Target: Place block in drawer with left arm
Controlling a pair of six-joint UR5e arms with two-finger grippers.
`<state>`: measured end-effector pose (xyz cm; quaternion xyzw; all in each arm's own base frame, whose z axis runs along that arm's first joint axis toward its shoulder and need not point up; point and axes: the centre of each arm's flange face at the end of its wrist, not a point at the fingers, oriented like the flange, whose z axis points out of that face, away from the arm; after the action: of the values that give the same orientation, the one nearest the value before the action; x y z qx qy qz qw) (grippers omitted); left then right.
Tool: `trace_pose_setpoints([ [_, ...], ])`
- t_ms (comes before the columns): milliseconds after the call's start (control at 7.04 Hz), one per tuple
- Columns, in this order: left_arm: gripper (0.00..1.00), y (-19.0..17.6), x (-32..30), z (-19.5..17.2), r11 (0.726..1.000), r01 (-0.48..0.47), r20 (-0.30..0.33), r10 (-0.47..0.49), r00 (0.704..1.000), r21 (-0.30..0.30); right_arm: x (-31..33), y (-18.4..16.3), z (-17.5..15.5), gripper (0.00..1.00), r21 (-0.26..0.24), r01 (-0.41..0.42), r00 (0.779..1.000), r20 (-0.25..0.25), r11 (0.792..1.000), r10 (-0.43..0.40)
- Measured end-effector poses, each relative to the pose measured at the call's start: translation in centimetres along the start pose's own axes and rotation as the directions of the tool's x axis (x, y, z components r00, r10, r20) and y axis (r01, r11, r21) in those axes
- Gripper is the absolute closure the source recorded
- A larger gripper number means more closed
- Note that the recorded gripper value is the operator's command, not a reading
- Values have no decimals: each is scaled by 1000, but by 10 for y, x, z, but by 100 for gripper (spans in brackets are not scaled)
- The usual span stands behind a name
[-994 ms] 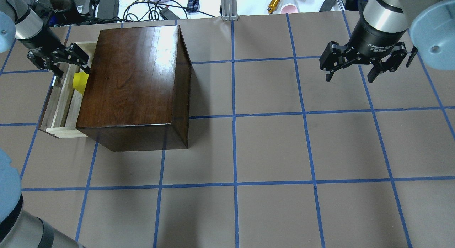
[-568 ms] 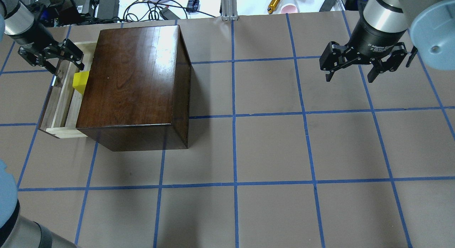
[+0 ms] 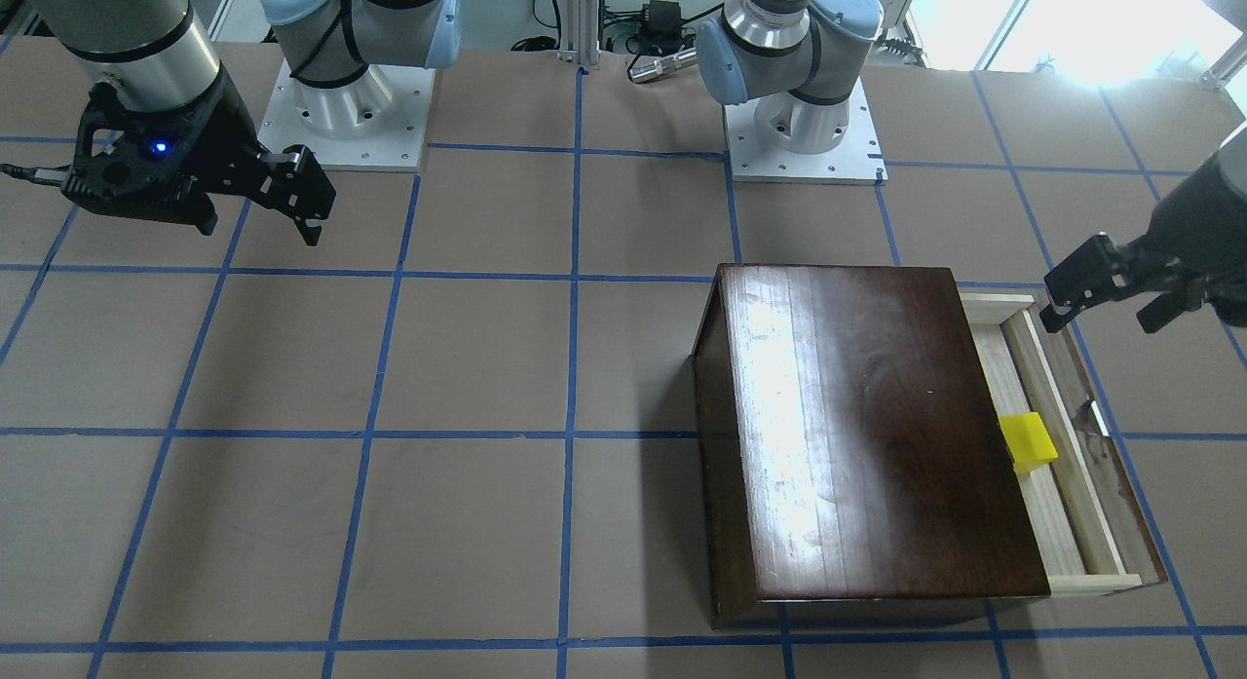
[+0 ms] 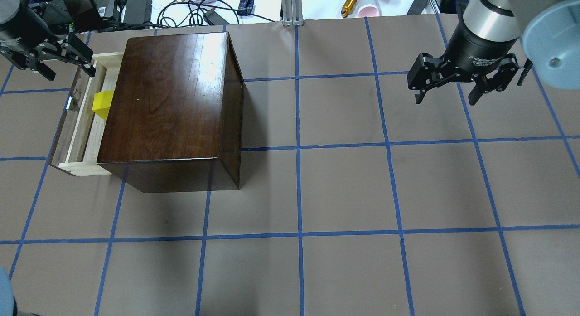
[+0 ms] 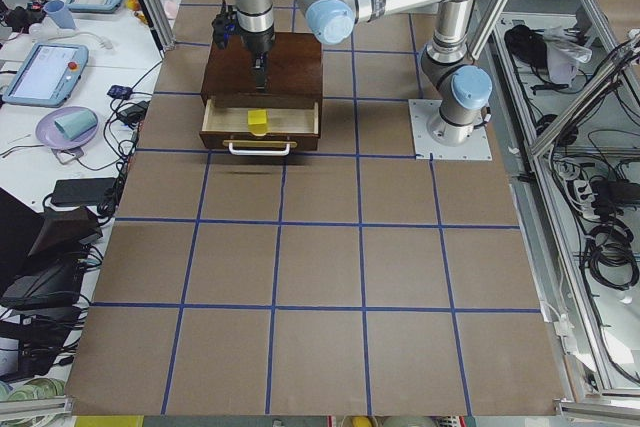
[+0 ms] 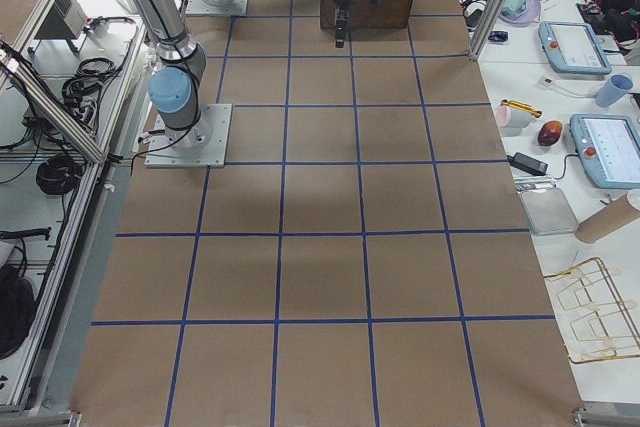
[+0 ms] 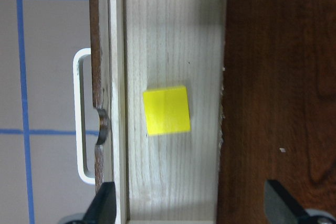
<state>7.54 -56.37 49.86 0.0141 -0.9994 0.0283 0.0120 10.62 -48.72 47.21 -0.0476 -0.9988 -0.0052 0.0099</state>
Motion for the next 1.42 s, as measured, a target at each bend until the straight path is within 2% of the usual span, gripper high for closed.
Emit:
trace_pose_setpoints([
  [568, 0, 43, 40, -41, 1000, -12, 2, 12, 1000, 0, 0, 0, 0, 0, 0, 0, 1000, 0, 1000, 0],
  [852, 0, 42, 85, -36, 999, 37, 9, -36, 999, -17, 0, 0, 0, 0, 0, 0, 1000, 0, 1000, 0],
  [1420, 0, 40, 157, -19, 999, 14, 35, -13, 999, -28, 0, 0, 0, 0, 0, 0, 1000, 0, 1000, 0],
])
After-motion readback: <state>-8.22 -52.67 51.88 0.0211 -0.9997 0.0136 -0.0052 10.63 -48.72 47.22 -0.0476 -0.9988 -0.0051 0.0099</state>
